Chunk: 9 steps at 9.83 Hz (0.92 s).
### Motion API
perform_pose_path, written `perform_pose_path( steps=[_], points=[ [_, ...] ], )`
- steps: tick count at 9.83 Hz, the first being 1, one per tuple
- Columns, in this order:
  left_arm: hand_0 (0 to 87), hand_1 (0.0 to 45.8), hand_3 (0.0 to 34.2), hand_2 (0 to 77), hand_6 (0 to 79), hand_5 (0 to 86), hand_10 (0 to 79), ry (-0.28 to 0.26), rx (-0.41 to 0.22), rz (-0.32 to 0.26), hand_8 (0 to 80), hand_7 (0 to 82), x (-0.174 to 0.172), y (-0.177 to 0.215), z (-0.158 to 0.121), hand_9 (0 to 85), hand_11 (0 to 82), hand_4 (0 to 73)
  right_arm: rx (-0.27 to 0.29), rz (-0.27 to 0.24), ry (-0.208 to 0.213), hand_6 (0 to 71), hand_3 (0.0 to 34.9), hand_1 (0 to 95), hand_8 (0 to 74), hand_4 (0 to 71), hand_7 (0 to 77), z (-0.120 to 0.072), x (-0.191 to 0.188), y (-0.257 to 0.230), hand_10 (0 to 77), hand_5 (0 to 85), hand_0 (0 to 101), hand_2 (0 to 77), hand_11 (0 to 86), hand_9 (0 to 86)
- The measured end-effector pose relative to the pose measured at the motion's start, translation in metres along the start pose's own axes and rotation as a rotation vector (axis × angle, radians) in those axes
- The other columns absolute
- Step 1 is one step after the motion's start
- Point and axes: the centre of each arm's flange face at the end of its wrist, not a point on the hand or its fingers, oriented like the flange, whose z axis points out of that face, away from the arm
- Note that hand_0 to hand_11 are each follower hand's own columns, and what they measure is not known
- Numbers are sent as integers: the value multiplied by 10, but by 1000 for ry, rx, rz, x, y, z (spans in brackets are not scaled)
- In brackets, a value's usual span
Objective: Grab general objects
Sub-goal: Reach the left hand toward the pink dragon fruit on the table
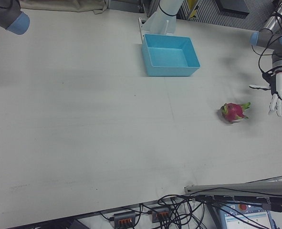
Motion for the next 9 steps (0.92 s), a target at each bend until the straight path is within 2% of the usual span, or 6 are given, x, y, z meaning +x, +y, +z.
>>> perform_pose_path(
  steps=[1, 2, 3, 5, 9],
  points=[
    [570, 0, 258, 11, 5, 22, 649, -4, -13, 12, 16, 44, 7, 15, 9, 11, 5, 0, 0, 0, 0, 0, 0, 60, 0, 0, 0, 0, 0, 0, 0, 0, 0, 16, 5, 11],
    [599, 0, 291, 11, 11, 98, 649, -8, -12, 20, 16, 44, 11, 22, 13, 11, 5, 0, 0, 0, 0, 0, 0, 60, 0, 0, 0, 0, 0, 0, 0, 0, 0, 16, 11, 11],
    [610, 0, 302, 11, 5, 120, 649, -13, -15, 22, 16, 44, 13, 29, 14, 11, 5, 0, 0, 0, 0, 0, 0, 60, 0, 0, 0, 0, 0, 0, 0, 0, 0, 16, 5, 11],
    [599, 0, 303, 11, 5, 104, 649, -16, -33, 15, 16, 44, 12, 49, 17, 11, 5, 0, 0, 0, 0, 0, 0, 60, 0, 0, 0, 0, 0, 0, 0, 0, 0, 16, 11, 11],
    [546, 0, 302, 11, 5, 87, 649, -35, -19, 7, 16, 44, -1, 87, 32, 11, 11, 0, -1, 0, 0, 0, 0, 60, 0, 0, 0, 0, 0, 0, 0, 0, 0, 16, 11, 11]
  ],
)
